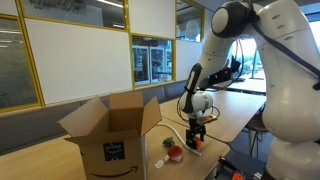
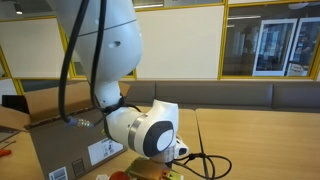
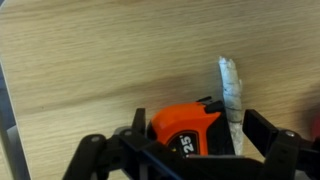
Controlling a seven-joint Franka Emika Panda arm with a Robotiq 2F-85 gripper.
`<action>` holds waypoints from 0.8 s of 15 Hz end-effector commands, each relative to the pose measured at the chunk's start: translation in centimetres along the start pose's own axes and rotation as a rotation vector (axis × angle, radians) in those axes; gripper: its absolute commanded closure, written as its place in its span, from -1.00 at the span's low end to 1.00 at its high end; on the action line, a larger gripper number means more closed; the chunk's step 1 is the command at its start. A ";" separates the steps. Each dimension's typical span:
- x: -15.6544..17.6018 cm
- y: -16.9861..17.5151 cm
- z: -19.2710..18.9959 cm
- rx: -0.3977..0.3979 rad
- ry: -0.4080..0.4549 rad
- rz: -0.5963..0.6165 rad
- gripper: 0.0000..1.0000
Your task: Put the measuring tape, turnip plushie and the rope in the box respectively then move the box to the right, then put the black object in the box
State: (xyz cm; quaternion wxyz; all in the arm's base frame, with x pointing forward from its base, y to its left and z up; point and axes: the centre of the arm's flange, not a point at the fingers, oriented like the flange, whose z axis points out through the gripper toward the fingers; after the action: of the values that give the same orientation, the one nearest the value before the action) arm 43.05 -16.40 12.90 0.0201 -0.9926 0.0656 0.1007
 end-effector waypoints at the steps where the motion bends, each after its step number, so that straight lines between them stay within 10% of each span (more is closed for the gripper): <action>1: 0.7 0.2 0.4 -0.021 0.007 -0.006 -1.00; 8: 2.0 0.3 0.1 -0.040 0.025 -0.030 -1.00; 9: 2.1 0.3 0.0 -0.043 0.028 -0.031 -0.50; 12: 2.4 0.5 -0.3 -0.048 0.035 -0.035 -0.22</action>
State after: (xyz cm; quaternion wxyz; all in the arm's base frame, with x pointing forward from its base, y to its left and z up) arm 44.50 -16.90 12.72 0.0079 -0.9943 0.0493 0.0941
